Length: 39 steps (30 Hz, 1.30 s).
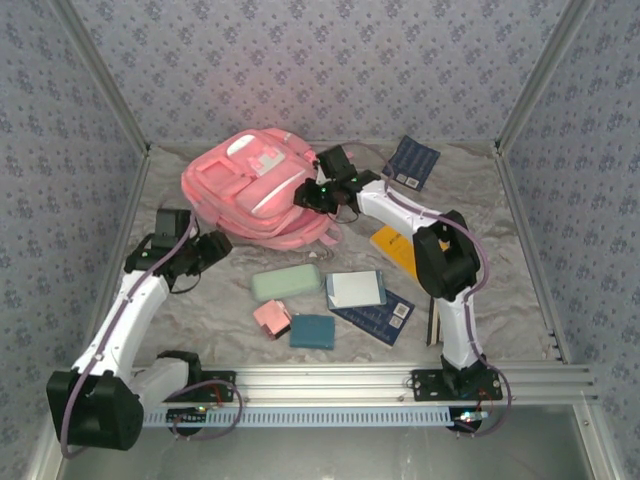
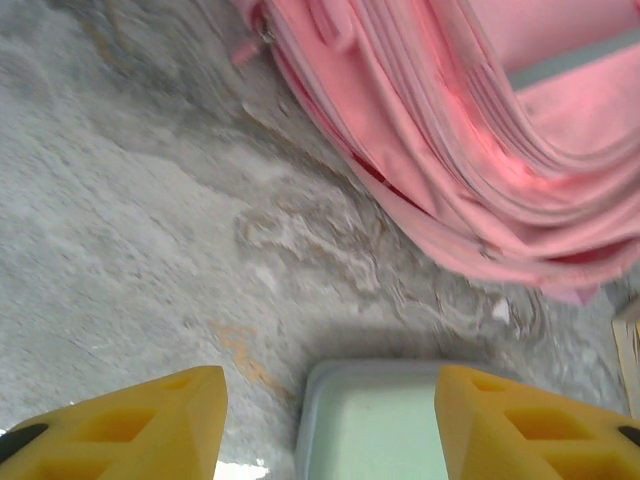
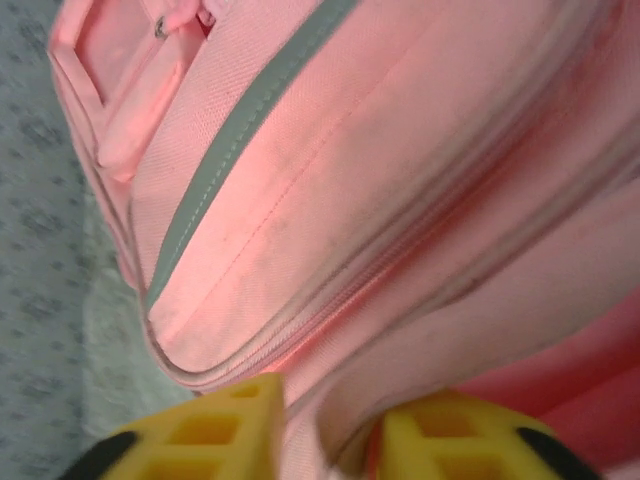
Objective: Pack books, pencil case, and school supplies into a backpack
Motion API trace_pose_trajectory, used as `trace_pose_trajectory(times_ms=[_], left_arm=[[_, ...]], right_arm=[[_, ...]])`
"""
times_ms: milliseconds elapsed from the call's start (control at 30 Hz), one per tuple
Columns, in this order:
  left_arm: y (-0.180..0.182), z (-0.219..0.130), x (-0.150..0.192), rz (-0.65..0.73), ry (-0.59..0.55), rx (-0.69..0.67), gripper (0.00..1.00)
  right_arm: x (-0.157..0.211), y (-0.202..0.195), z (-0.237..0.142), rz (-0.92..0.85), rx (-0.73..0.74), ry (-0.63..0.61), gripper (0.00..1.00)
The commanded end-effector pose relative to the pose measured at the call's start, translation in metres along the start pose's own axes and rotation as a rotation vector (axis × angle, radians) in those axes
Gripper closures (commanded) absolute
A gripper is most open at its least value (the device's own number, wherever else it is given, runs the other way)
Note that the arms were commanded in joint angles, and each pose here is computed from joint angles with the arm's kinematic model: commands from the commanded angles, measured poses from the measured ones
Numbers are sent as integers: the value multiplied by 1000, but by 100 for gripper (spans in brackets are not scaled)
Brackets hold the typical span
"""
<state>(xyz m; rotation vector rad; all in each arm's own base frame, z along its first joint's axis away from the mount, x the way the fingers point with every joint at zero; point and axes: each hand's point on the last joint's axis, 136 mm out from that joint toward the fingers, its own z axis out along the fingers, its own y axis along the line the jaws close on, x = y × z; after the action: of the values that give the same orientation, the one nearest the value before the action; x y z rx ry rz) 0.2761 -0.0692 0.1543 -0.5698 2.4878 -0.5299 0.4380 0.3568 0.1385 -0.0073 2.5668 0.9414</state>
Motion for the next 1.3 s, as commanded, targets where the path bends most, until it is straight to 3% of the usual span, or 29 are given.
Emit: trace_pose_trajectory(times_ms=[0,67,167,333,467,600,767,1000,1267], left_arm=[[-7,-6,25,99,80,20,43],[-12,-7,33,163,99,21,43],[-20,-8,39,267,99,8,42],[-42,-10,42,410,112,-11,41],[-72,-4,52,550,166,-17,40],[-109,9,76,568,240,89,40],[-156,31,123,530,381,269,47],[-168,79,178,502,536,293,56],[-167,101,216,543,645,277,70]], right_arm=[[-12,-4,-32,-139,79,-102,54],[-10,-10,-45,-176,114,-113,42],[-7,-21,-64,-223,176,-123,36],[0,-36,-99,-230,242,-153,35],[11,-63,-123,-127,251,-167,36],[51,-107,-128,-7,244,-89,35],[106,-148,-125,129,194,28,33],[142,-178,-118,204,154,69,30],[146,-188,-112,258,115,69,31]])
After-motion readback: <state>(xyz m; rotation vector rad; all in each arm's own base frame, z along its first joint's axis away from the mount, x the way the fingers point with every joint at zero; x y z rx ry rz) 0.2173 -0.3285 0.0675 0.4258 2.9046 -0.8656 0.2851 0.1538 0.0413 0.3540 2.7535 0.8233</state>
